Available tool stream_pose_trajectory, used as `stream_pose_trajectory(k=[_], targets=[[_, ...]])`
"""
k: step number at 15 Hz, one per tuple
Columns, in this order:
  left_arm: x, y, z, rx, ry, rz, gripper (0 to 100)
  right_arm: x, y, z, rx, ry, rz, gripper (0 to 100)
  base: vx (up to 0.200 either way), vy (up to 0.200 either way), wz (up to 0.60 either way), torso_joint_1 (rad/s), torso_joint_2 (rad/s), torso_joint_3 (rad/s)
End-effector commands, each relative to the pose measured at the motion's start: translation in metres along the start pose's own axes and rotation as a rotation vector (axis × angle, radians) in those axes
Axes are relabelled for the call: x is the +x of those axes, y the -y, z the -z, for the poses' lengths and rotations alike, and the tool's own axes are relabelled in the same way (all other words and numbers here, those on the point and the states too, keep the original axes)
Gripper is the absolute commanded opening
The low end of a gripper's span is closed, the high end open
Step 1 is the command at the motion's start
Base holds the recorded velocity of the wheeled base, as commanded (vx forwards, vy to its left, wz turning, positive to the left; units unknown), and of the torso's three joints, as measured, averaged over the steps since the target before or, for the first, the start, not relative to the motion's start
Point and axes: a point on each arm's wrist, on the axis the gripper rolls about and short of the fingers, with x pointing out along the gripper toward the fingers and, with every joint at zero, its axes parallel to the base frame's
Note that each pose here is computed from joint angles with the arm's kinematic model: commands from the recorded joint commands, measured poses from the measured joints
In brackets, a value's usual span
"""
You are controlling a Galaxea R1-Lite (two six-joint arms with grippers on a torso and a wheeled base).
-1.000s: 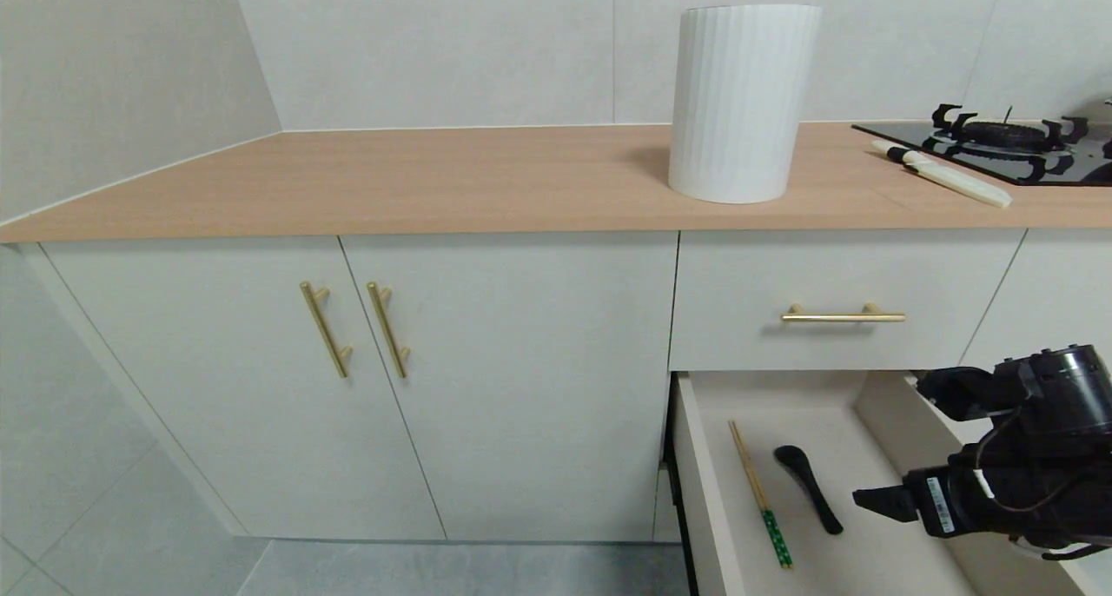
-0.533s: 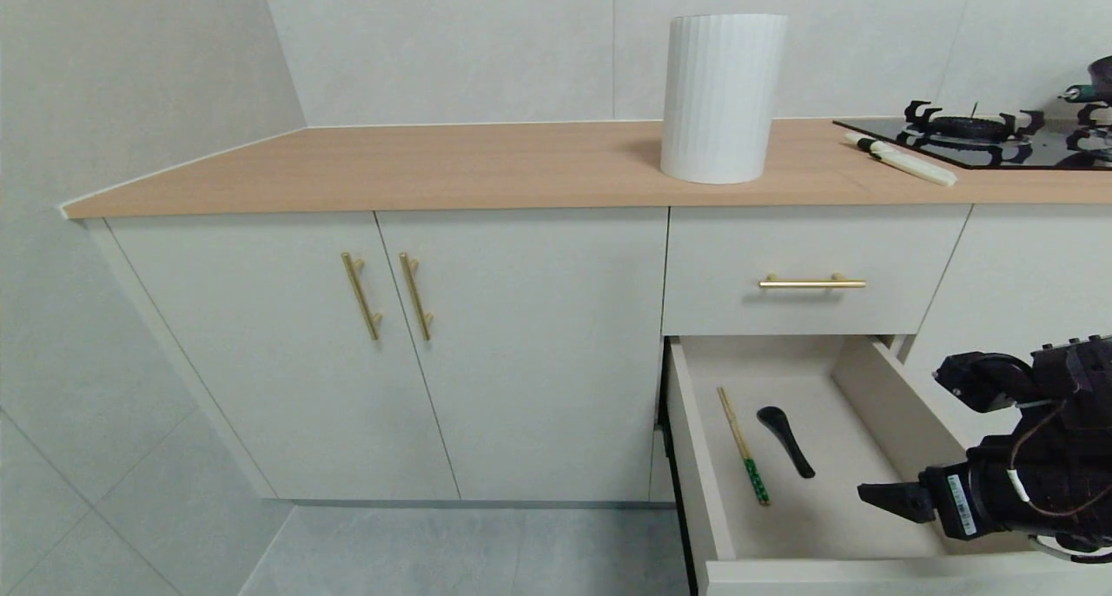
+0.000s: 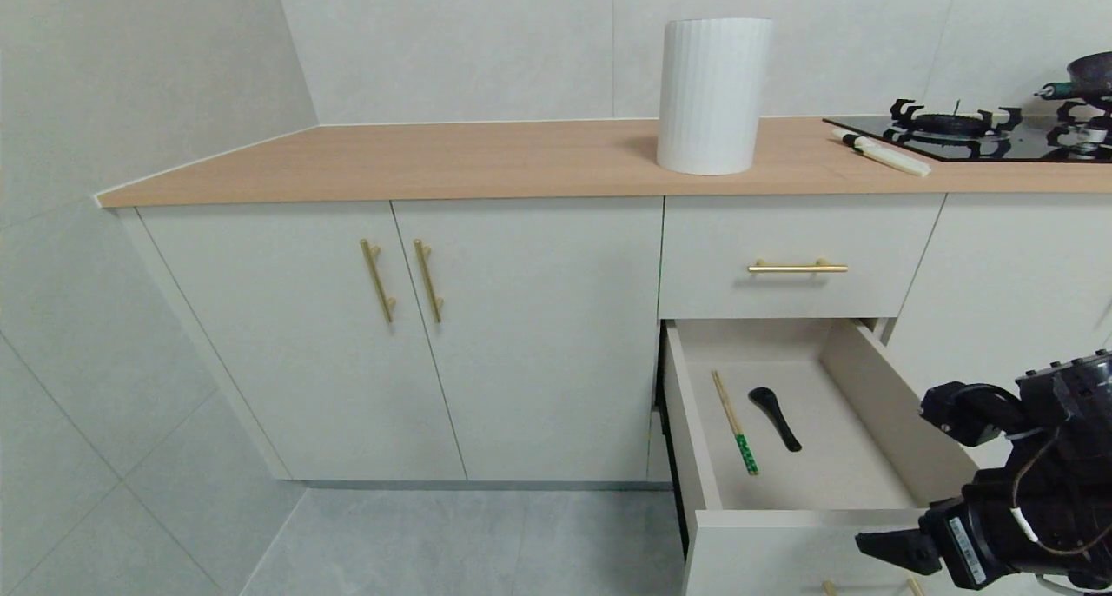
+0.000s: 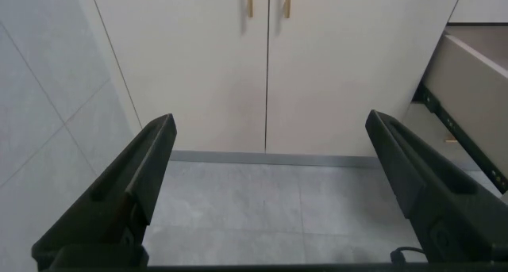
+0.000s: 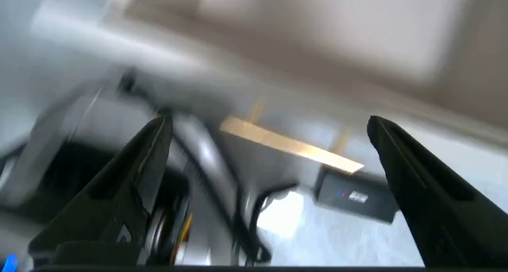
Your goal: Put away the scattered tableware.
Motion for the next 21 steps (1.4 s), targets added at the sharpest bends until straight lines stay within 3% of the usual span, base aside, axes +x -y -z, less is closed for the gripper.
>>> stream_pose_trajectory(k=[1, 4, 9, 14, 21], targets=[[0.000, 0.000, 0.000, 0.000, 0.000, 0.000, 100, -0.002, -0.009, 0.004, -0.035, -0.039, -0.037, 100, 0.000, 0.000, 0.00, 0.000, 0.00, 0.000], [0.000, 0.000, 0.000, 0.000, 0.000, -0.001, 100, -0.003, -0.018, 0.015, -0.126, -0.135, -0.070, 100, 0.000, 0.000, 0.00, 0.000, 0.00, 0.000], [0.000, 0.000, 0.000, 0.000, 0.000, -0.001, 100, 0.024, -0.016, 0.010, -0.080, -0.243, -0.039, 100, 0.000, 0.000, 0.00, 0.000, 0.00, 0.000], [0.000, 0.000, 0.000, 0.000, 0.000, -0.001, 100, 0.041, -0.015, -0.007, 0.072, -0.253, 0.064, 100, 0.000, 0.000, 0.00, 0.000, 0.00, 0.000], [0.000, 0.000, 0.000, 0.000, 0.000, -0.001, 100, 0.055, -0.014, -0.019, 0.161, -0.237, 0.165, 100, 0.000, 0.000, 0.00, 0.000, 0.00, 0.000]])
